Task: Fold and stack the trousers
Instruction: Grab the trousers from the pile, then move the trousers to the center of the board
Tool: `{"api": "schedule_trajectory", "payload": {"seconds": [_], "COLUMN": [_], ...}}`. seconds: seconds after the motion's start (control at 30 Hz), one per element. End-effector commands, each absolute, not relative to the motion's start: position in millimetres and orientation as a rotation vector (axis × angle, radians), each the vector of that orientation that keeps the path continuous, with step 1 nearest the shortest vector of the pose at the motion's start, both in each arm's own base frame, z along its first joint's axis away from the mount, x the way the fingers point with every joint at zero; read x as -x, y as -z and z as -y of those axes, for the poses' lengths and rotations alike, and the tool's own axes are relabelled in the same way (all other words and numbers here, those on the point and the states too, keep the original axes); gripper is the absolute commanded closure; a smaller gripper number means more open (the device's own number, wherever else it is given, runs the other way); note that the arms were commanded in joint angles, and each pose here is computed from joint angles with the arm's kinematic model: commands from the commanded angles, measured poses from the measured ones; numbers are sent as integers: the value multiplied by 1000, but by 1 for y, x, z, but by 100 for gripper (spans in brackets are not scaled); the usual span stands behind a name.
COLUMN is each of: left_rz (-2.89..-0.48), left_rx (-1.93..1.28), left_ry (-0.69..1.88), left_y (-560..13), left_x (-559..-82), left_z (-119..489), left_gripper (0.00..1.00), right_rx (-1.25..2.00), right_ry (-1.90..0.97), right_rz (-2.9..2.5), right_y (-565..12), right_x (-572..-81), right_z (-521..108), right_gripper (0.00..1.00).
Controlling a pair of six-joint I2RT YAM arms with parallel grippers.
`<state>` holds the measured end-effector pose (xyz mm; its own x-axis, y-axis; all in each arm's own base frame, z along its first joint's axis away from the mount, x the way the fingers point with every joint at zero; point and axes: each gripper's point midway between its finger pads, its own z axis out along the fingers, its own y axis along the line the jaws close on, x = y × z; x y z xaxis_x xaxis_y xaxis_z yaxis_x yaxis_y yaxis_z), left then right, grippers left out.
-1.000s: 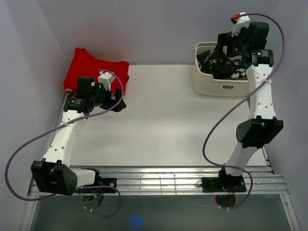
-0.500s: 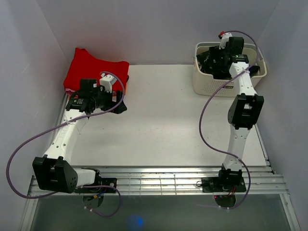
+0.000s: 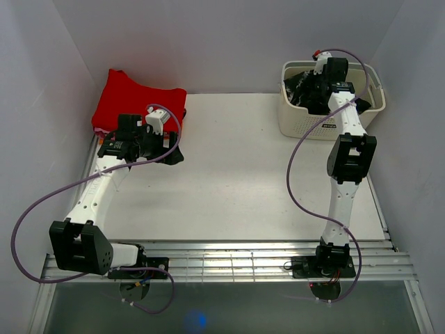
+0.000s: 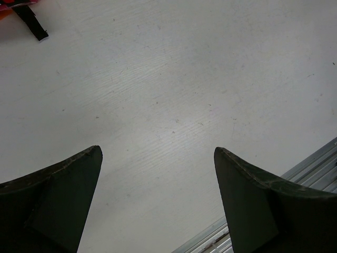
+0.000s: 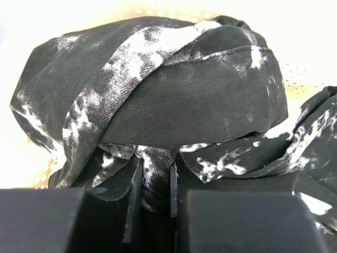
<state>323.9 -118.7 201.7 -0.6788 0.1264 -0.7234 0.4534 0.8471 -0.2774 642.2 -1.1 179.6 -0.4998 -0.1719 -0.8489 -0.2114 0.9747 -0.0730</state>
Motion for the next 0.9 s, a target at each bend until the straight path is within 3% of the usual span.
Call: {"api": "schedule_trajectory", "payload": {"seconds": [0.0, 0.13, 0.37, 0.6, 0.87], "left_rz": [-2248, -2224, -2189, -2176, -2158], "left_rx": [-415, -415, -410, -394, -353], "left_ry": [568, 550, 524, 496, 518], "left_y": [-216, -225, -238, -241, -249], "left_x": [-325, -325, -324, -321, -318], "left_z": [118, 116, 112, 107, 103], "left_gripper": [2, 2, 2, 2, 2], "right_rx": [210, 59, -110, -163, -27], "right_ry": [97, 185, 133, 6, -114], "right_rz": [-1886, -1630, -1217, -938, -654], "right_y": [-274, -390, -539, -634, -735], "right_x": [-652, -627, -568, -508, -404], "right_z": [28, 48, 57, 50, 13], "right_gripper": [92, 92, 92, 92, 92]}}
